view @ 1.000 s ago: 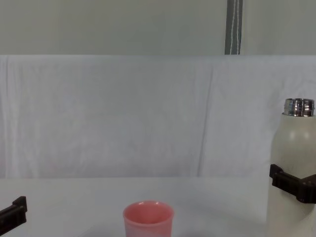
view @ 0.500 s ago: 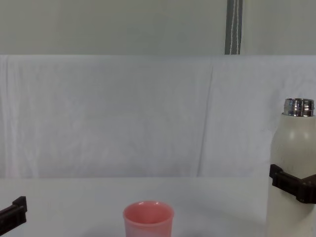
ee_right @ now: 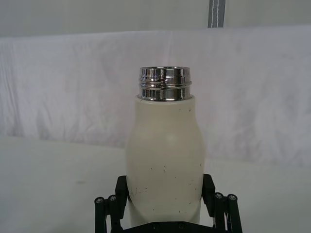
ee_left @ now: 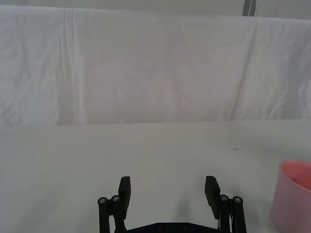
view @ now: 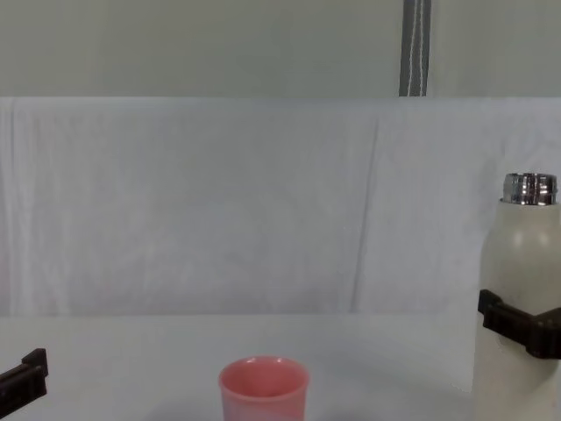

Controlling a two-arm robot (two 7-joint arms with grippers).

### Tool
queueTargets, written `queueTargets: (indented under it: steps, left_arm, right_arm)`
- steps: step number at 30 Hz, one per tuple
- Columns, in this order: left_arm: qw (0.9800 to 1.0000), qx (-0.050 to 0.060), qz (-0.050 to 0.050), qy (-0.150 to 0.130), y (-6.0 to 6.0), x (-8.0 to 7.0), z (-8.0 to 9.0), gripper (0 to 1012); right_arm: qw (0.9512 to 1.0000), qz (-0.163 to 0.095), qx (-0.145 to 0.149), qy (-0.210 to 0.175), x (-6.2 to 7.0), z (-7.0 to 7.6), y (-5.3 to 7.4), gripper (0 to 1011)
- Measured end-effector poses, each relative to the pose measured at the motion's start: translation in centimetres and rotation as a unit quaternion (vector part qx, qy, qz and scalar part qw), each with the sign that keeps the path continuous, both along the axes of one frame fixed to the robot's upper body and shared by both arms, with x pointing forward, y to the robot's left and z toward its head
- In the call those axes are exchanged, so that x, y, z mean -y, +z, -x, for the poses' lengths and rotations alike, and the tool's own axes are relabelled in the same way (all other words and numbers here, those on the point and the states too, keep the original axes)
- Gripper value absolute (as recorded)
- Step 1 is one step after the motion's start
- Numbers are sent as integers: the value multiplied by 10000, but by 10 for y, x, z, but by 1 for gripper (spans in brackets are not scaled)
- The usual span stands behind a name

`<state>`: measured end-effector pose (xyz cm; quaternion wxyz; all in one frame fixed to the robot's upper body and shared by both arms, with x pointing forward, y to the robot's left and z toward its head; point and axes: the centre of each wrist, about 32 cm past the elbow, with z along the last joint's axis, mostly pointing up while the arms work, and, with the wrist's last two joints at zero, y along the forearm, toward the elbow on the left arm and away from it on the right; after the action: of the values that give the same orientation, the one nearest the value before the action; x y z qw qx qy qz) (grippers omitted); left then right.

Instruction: Grasp the thermos with one hand and pour water into the cup lid.

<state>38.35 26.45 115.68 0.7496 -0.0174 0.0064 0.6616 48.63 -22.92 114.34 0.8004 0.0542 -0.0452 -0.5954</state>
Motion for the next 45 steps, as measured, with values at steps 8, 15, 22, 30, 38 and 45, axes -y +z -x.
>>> queueTargets:
  steps: [8, 15, 22, 30, 38, 45]
  left_arm:
    - [10000, 0, 0, 0, 0, 0, 0, 1001]
    - [10000, 0, 0, 0, 0, 0, 0, 1001]
    - [10000, 0, 0, 0, 0, 0, 0, 1001]
    - [10000, 0, 0, 0, 0, 0, 0, 1001]
    - [10000, 0, 0, 0, 0, 0, 0, 1001]
    - [10000, 0, 0, 0, 0, 0, 0, 1001]
  right_arm:
    - [9999, 22, 152, 47, 3, -4, 10, 947]
    - [9995, 73, 282, 92, 7, -6, 19, 947]
    - [9992, 178, 323, 160, 9, -6, 24, 947]
    - [9968, 588, 430, 331, 10, -6, 31, 947]
    - [9898, 1182, 623, 493, 8, -7, 40, 947]
    - [9729, 2045, 880, 622, 1, -4, 51, 947]
